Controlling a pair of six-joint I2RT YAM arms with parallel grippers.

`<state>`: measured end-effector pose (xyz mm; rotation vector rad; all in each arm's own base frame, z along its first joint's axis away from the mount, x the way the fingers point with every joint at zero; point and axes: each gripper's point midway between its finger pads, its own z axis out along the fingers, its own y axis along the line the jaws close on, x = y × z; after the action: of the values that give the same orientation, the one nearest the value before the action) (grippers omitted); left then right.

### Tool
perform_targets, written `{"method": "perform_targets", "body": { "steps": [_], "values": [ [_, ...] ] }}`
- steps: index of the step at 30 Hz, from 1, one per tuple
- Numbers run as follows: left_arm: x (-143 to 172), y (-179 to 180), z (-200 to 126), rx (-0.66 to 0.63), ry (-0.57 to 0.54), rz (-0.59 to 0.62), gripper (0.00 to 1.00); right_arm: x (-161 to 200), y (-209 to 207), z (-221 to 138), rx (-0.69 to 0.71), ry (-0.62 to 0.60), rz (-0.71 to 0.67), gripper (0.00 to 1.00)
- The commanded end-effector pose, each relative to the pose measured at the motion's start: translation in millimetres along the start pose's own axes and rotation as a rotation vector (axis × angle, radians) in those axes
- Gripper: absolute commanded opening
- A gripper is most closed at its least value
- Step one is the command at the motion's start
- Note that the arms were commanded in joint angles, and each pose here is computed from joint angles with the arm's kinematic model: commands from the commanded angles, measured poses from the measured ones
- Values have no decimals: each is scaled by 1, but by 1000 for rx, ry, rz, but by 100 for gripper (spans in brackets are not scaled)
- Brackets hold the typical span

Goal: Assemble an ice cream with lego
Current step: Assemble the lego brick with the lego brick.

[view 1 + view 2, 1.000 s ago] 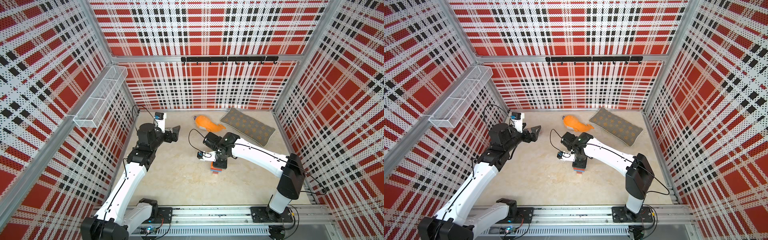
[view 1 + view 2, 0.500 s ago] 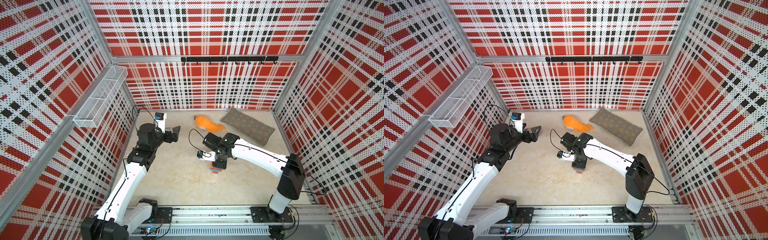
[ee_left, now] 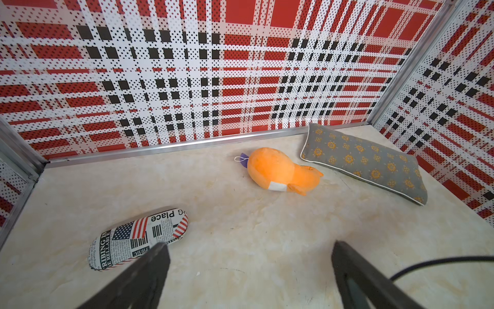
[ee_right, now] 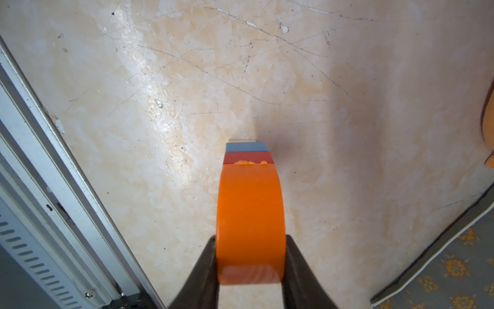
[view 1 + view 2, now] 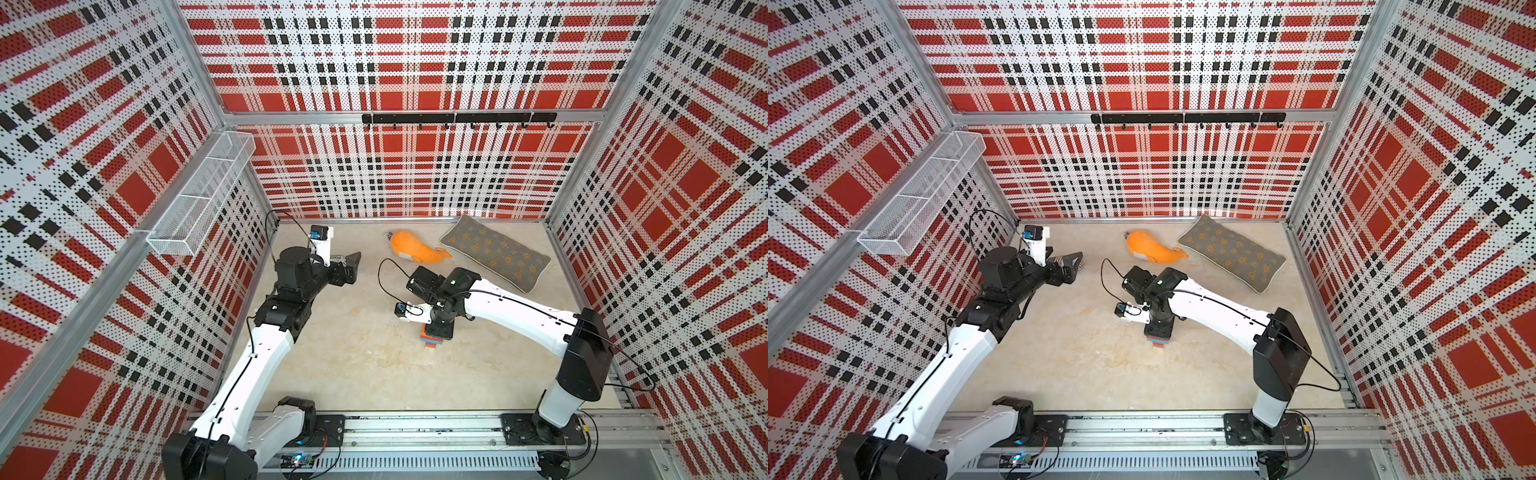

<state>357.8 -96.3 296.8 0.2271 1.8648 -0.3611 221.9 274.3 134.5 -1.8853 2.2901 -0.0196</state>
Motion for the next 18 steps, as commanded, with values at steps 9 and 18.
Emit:
{"method": "perform_targets", "body": {
  "steps": [9,18],
  "values": [
    [4,3,3,1,8,2,98,19,30,47,-144,113,-30,19],
    [6,3,4,1,12,0,98,19,37,62,-184,123,-37,19]
  ]
}}
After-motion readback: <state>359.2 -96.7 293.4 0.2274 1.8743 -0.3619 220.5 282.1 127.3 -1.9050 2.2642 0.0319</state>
